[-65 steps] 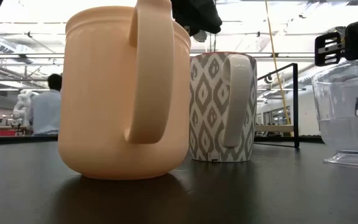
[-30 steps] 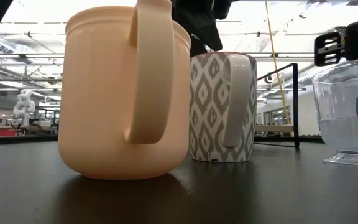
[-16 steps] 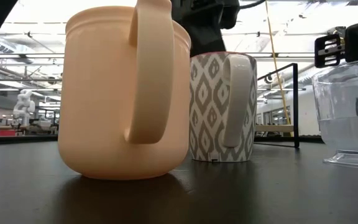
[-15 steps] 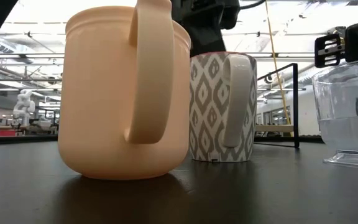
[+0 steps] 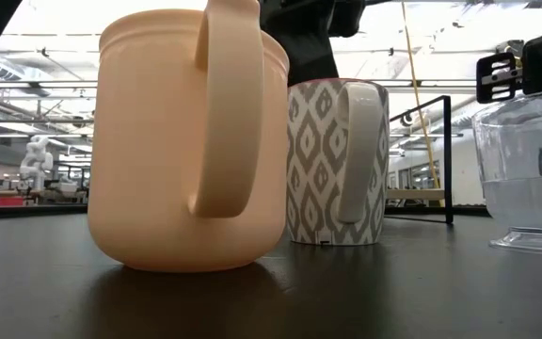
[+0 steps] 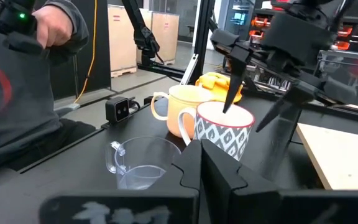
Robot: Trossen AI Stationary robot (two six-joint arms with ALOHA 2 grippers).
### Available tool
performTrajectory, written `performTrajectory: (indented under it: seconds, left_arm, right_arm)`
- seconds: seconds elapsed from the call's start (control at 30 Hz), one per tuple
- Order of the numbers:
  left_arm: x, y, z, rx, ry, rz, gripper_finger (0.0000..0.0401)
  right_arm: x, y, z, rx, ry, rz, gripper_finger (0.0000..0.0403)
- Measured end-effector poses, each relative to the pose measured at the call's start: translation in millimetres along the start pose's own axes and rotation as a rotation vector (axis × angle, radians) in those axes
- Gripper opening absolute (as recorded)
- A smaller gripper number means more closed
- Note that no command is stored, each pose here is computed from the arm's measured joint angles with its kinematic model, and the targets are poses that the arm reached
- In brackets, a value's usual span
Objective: Stack small to large cups/mugs on shelf
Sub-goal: Put the gray patterned mug on the shelf
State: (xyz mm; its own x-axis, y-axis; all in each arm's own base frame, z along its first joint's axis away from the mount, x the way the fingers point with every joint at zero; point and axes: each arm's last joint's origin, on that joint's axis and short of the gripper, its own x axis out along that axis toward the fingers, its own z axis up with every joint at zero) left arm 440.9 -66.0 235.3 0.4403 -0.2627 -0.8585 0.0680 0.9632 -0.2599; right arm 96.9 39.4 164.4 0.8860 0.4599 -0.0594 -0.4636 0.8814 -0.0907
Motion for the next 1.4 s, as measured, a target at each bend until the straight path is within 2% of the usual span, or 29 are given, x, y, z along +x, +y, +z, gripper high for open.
performTrajectory:
  seconds: [0.27,0.5,0.97,1.23,1.4]
  left_arm:
    - [6,-1,-2,0.011,0.004,0.069,0.0241]
    - [15,6,-6,-0.006,0.055,0.084,0.0241]
    - [14,6,-5,0.011,0.046,0.081,0.0241]
    - [14,5,-5,0.009,0.055,0.03,0.024]
    - [14,4,-4,0.005,0.042,0.027,0.0206]
  right_arm:
    - [0,0,0,0.0,0.0,0.0,0.0]
    - [0,0,0,0.0,0.0,0.0,0.0]
    - [0,0,0,0.0,0.0,0.0,0.0]
    - [0,0,0,0.0,0.0,0.0,0.0]
    - [0,0,0,0.0,0.0,0.0,0.0]
